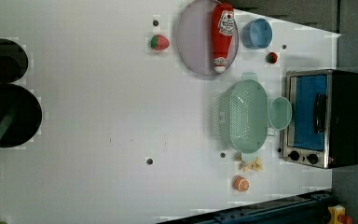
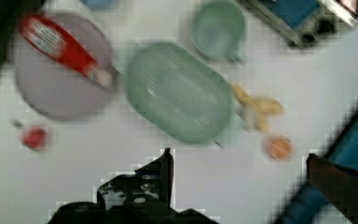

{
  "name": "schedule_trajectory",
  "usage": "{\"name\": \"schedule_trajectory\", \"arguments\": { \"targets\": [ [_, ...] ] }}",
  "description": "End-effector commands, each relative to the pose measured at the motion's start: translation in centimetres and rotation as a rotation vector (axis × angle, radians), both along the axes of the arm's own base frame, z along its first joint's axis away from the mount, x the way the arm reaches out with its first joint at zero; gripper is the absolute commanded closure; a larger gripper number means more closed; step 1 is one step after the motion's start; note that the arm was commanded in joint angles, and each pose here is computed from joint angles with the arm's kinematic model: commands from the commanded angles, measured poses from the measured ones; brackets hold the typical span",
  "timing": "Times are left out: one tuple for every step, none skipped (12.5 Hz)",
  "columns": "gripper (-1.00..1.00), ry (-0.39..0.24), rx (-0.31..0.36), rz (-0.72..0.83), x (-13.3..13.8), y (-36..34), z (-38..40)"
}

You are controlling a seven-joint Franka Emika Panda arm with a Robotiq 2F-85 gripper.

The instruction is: Drag strainer right to left.

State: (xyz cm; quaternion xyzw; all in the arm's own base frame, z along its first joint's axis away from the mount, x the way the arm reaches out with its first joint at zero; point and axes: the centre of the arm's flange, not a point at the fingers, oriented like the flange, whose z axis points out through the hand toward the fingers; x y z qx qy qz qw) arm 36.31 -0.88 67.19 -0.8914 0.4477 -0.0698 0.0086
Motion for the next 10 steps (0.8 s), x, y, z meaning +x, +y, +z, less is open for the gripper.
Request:
{"name": "schedule_trajectory", "arguments": {
  "targets": [
    [-1.0, 0.196, 0.035, -0.071, 5.9, -1.2, -12.5],
    [-1.0, 0.199, 0.035, -0.07, 7.0, -1.2, -15.1],
    [-1.0, 0.201, 0.035, -0.069, 8.0, -1.2, -17.7],
    [-1.0, 0.203, 0.034, -0.069, 8.9, -1.2, -20.3],
    [-1.0, 0.201, 0.034, -0.075, 9.8, -1.2, -22.9],
    [-1.0, 0.197, 0.034, -0.088, 10.6, -1.2, -25.4],
    [-1.0, 0.191, 0.035, -0.109, 11.3, -1.2, -27.8],
    [-1.0, 0.19, 0.036, -0.143, 11.9, -1.1, -30.2],
    [-1.0, 0.189, 0.037, -0.194, 12.4, -1.0, -32.5],
    [-1.0, 0.187, 0.039, -0.253, 12.9, -0.8, -34.6]
  ]
}}
